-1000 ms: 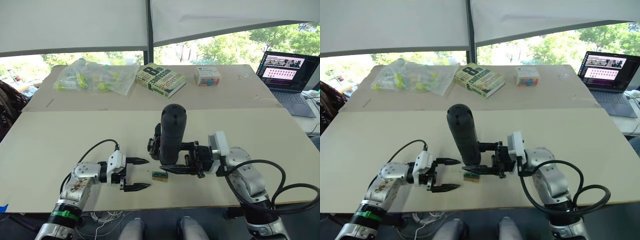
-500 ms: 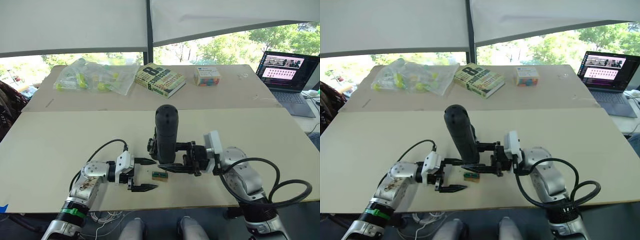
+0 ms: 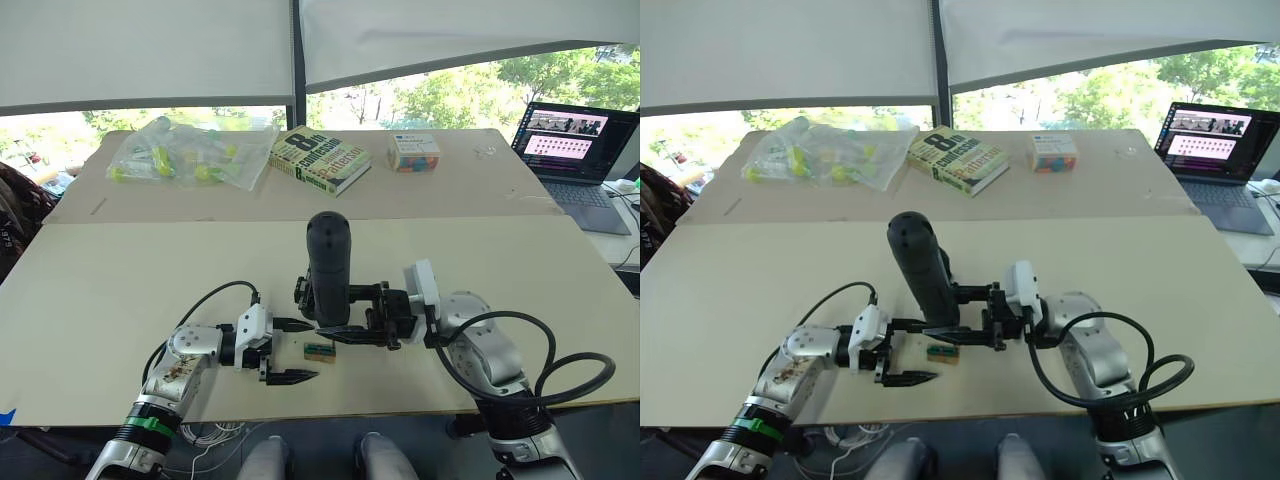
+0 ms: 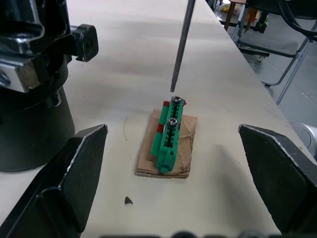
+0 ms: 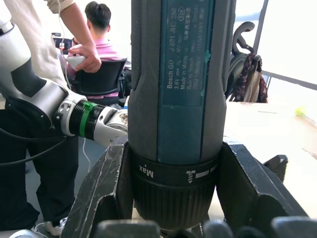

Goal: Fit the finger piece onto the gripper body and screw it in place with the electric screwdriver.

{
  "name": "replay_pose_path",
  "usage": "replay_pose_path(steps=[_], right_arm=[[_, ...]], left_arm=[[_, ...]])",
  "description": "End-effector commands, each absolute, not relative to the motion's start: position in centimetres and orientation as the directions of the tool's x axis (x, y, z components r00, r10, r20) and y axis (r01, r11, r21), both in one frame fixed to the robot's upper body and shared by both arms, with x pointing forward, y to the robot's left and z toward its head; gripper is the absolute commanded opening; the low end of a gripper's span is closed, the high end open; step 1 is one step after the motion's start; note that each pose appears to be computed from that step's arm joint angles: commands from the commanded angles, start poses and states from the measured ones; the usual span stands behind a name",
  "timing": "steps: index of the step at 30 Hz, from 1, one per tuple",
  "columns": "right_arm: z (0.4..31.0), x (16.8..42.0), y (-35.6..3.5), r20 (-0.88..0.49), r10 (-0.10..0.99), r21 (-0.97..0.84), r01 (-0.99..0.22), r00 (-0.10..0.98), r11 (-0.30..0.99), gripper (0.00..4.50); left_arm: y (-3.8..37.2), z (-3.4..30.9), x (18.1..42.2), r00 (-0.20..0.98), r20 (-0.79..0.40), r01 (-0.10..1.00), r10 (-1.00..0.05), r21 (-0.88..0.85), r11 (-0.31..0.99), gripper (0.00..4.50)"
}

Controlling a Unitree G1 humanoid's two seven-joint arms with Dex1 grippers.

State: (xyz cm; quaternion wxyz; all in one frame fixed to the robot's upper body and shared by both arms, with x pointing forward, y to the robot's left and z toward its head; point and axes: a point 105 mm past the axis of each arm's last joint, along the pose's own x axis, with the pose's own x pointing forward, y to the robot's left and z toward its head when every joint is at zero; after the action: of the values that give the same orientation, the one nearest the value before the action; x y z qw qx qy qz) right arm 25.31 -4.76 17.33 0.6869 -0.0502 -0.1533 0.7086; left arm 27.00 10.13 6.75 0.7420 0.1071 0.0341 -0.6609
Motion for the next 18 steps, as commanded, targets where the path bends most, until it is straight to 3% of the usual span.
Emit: replay_pose_path(steps=[1, 18], right_arm=[[18.52, 24.75, -4.77, 0.173, 0.982, -0.353, -0.936, -0.08, -0.014, 1.91], [18.48, 24.45, -4.58, 0.175, 0.981, -0.347, -0.937, -0.089, -0.024, 1.91]], left_arm=[[9.97, 7.09, 27.07, 0.122, -0.187, 0.985, -0.975, 0.141, 0.097, 4.5], [9.87, 6.88, 26.84, 0.118, -0.19, 0.987, -0.975, 0.131, 0.094, 4.5]])
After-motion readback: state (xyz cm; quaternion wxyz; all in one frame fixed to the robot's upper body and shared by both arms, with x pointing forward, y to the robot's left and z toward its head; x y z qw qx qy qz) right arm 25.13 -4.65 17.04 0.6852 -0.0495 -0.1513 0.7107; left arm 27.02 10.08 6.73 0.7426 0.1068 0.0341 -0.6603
